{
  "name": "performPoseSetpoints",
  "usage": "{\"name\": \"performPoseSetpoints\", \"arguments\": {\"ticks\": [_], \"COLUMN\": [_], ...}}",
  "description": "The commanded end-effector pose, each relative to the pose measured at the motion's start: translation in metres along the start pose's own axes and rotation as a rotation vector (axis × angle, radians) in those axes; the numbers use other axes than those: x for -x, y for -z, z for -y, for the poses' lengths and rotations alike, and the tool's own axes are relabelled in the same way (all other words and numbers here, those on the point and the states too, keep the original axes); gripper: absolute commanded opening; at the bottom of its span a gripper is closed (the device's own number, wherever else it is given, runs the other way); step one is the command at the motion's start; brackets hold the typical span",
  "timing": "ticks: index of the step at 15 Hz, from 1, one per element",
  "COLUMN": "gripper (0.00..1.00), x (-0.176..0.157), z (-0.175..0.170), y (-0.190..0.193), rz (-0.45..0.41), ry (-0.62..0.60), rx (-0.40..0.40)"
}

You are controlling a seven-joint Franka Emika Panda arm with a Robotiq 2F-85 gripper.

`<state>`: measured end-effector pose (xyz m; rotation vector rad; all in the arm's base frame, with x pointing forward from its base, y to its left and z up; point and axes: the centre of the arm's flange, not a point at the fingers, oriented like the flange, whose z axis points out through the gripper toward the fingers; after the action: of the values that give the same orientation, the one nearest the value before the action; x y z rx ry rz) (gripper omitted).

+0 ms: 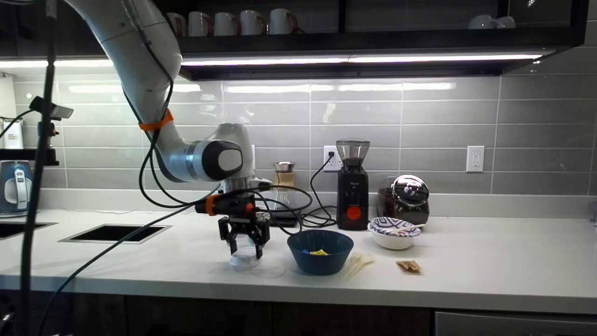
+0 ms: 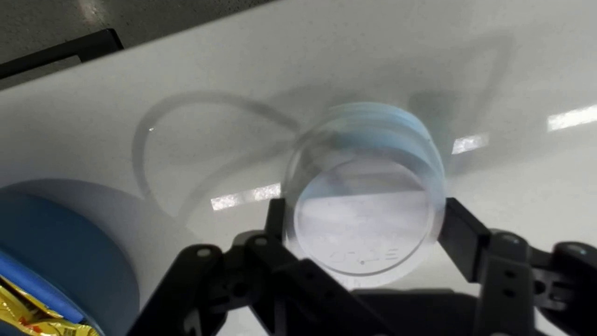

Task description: Pick up the white lid and put it on single the paper cup

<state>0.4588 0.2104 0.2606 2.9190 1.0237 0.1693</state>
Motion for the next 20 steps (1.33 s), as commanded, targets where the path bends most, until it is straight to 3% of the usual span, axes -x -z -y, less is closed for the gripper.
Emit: {"name": "performPoseSetpoints", "arguments": {"ticks": [1, 20], "gripper": [0.83, 0.85], "x": [-0.002, -0.038], "z": [0.000, 0.005], "y": [0.020, 0.114], "rz": [0.004, -0.012], "ry": [0.005, 0.041], "rx": [0.021, 0.078]}}
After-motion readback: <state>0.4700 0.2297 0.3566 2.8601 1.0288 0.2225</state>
